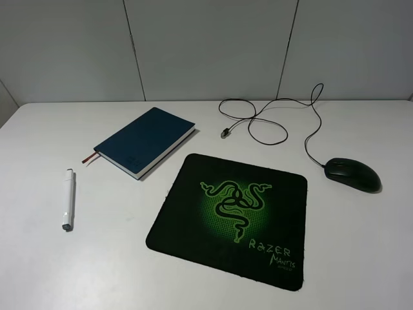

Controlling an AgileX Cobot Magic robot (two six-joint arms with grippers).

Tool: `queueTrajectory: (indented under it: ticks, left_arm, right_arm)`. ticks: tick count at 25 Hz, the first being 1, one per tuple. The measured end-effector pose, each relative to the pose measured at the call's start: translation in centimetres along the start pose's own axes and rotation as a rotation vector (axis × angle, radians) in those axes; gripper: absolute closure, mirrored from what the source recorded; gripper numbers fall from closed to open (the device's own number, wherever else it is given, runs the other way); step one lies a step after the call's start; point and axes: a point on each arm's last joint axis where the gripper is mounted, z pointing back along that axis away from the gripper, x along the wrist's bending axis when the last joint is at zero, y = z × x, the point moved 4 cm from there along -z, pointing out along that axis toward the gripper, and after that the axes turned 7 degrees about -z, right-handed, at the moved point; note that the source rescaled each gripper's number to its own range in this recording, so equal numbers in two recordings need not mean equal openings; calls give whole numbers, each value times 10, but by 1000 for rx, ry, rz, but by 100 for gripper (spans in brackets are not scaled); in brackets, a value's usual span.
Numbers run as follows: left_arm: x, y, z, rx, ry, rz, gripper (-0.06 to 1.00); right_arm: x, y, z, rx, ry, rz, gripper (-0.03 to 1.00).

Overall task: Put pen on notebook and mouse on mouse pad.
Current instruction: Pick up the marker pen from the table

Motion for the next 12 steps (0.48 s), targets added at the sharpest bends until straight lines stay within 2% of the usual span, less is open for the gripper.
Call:
queueTrajectory:
  ticks: [12]
  left_arm:
    - [0, 0, 0, 0, 0, 0, -5]
  right_arm:
    - [0, 0, 0, 0, 0, 0, -3]
